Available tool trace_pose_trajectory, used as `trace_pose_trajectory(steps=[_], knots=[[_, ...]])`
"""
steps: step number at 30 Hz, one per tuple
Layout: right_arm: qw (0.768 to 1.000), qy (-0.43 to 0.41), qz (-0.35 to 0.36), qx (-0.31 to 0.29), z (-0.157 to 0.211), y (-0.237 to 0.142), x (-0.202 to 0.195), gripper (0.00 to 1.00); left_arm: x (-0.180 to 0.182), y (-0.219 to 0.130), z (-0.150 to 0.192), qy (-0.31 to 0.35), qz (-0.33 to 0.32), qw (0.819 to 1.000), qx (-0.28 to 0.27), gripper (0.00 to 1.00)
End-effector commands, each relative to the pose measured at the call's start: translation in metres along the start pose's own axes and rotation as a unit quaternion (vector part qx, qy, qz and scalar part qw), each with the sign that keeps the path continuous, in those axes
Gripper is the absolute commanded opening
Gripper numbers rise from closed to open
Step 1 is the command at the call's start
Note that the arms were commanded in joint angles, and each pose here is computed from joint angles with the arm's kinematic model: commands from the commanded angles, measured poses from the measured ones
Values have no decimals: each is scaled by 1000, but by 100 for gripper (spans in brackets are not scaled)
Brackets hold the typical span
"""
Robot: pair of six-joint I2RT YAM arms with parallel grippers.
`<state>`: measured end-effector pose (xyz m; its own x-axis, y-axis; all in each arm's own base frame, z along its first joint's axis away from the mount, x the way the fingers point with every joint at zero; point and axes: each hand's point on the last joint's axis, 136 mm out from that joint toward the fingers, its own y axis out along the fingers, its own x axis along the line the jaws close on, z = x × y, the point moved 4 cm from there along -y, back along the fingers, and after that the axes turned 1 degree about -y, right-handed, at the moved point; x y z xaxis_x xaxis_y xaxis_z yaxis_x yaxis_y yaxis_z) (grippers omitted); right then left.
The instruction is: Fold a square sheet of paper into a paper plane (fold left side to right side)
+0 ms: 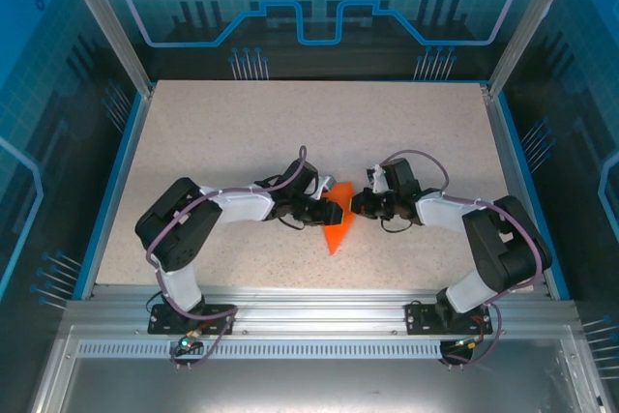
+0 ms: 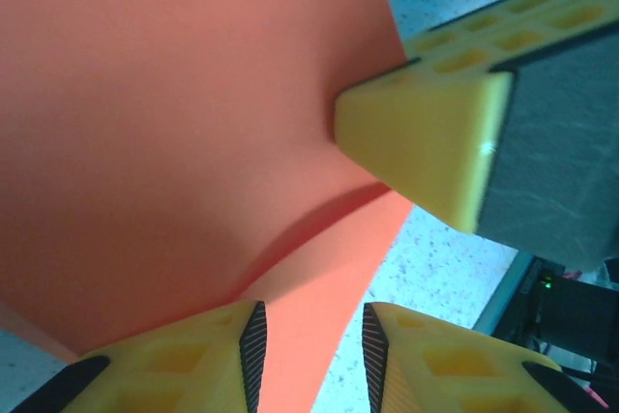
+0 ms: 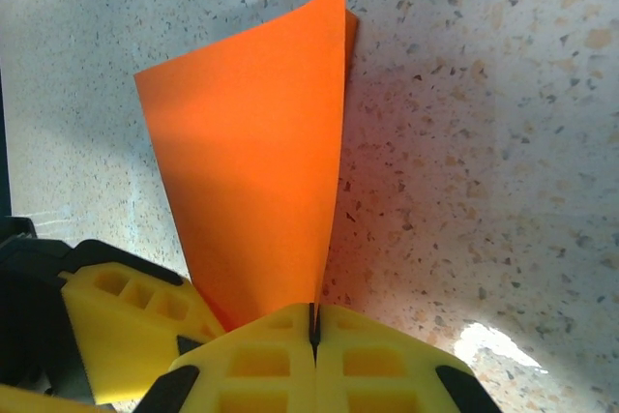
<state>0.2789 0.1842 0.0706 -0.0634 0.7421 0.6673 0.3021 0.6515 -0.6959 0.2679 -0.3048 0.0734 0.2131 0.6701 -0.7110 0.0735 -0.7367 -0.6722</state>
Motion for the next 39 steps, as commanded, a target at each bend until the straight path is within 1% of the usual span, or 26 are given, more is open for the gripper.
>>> trace_pose_trajectory(steps=[1, 5, 8, 12, 13, 16, 19, 24, 29, 32, 34, 37, 38, 39], knots=[[1000, 7, 16, 13, 10, 6, -5, 3, 11, 5, 1, -10, -35, 999, 5, 35], [1000, 5, 15, 19, 12, 7, -4, 10, 19, 9, 3, -17, -50, 999, 11, 31], [1000, 2, 13, 25, 12, 5, -2, 19, 24, 10, 5, -20, -59, 998, 11, 29], [999, 14, 13, 49, 15, 7, -1, 31, 27, 11, 6, -21, -63, 998, 12, 27], [998, 21, 16, 58, 16, 7, -1, 32, 27, 11, 7, -21, -63, 998, 12, 26], [996, 43, 21, 79, 20, 9, -2, 33, 28, 10, 7, -21, -65, 998, 9, 26], [994, 55, 20, 87, 21, 7, 2, 33, 29, 10, 7, -19, -67, 998, 9, 25], [993, 60, 37, 96, 22, 2, 8, 33, 31, 10, 7, -17, -74, 997, 8, 21], [991, 76, 23, 107, 20, 1, 18, 33, 36, 11, 8, -18, -86, 996, 10, 18], [991, 77, 25, 109, 15, 0, 23, 32, 38, 12, 8, -19, -92, 996, 10, 17], [990, 76, 27, 118, 14, 0, 27, 29, 40, 12, 9, -19, -94, 995, 11, 17], [987, 80, 41, 134, 20, 1, 24, 29, 40, 13, 8, -18, -97, 995, 10, 17], [988, 74, 40, 129, 13, 0, 29, 29, 40, 13, 8, -17, -97, 995, 10, 16], [988, 75, 51, 128, 12, -1, 25, 29, 41, 13, 9, -17, -98, 995, 10, 16]])
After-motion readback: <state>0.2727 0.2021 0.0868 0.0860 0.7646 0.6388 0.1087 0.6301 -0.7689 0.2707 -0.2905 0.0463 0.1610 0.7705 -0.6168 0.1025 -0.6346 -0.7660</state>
